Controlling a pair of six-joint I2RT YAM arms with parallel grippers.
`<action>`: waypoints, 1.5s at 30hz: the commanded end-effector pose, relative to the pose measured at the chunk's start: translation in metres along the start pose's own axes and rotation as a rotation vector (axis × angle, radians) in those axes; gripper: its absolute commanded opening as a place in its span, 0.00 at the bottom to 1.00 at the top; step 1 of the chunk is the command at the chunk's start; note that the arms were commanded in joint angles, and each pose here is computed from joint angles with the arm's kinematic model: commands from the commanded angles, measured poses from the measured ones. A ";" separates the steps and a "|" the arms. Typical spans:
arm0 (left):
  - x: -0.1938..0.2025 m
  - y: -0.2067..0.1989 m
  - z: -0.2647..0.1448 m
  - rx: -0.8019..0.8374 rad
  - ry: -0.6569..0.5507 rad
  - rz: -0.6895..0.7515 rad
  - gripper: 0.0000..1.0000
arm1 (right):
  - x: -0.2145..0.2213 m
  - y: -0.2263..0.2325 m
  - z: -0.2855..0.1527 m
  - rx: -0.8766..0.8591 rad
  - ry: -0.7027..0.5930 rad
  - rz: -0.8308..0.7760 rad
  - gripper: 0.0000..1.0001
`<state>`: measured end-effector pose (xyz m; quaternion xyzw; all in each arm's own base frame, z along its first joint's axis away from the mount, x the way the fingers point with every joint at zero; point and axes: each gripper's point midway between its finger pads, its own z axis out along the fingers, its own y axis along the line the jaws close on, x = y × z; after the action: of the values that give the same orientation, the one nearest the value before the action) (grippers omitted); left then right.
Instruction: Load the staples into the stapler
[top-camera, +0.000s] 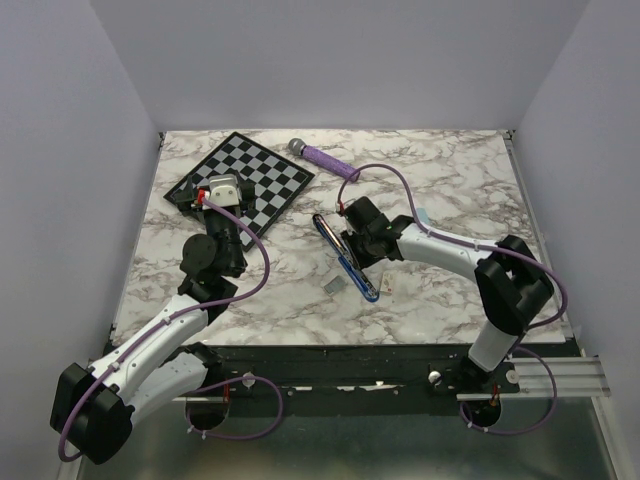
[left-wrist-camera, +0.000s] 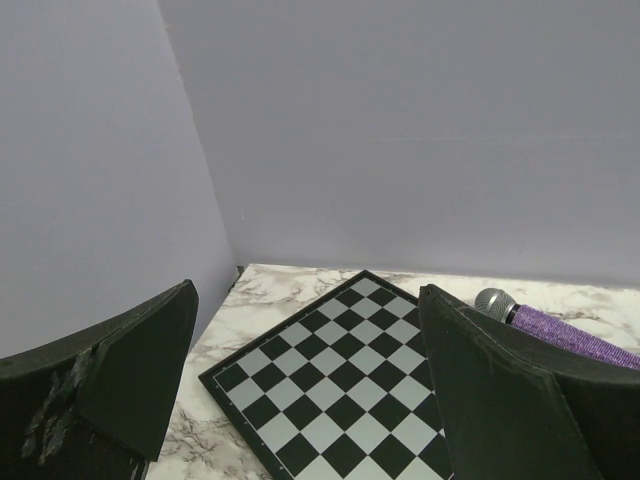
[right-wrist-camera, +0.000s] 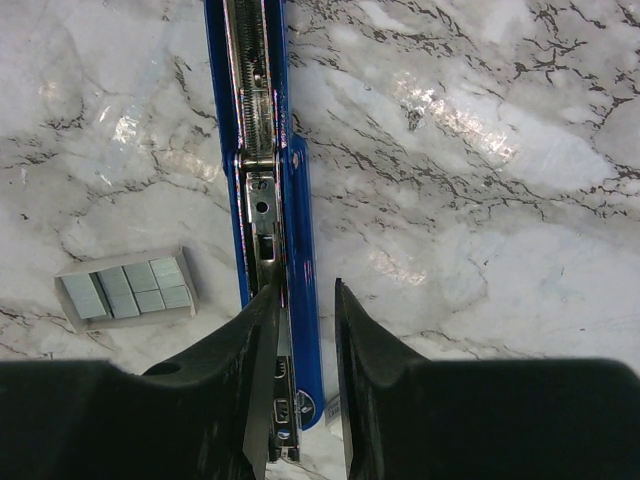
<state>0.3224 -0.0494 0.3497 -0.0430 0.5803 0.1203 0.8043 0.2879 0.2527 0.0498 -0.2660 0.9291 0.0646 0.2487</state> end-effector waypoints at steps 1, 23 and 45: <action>-0.001 -0.001 0.000 0.012 -0.009 -0.014 0.99 | -0.004 -0.003 0.004 0.021 0.018 0.006 0.36; 0.002 -0.004 0.001 0.017 -0.001 -0.007 0.99 | 0.040 -0.004 -0.013 -0.004 0.131 0.009 0.36; 0.010 -0.011 0.003 0.033 0.024 -0.007 0.99 | 0.071 0.000 -0.038 -0.056 0.169 0.025 0.37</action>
<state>0.3276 -0.0539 0.3414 -0.0364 0.5899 0.1187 0.7979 0.2350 0.2182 0.0458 -0.2668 0.9441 0.0651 0.1825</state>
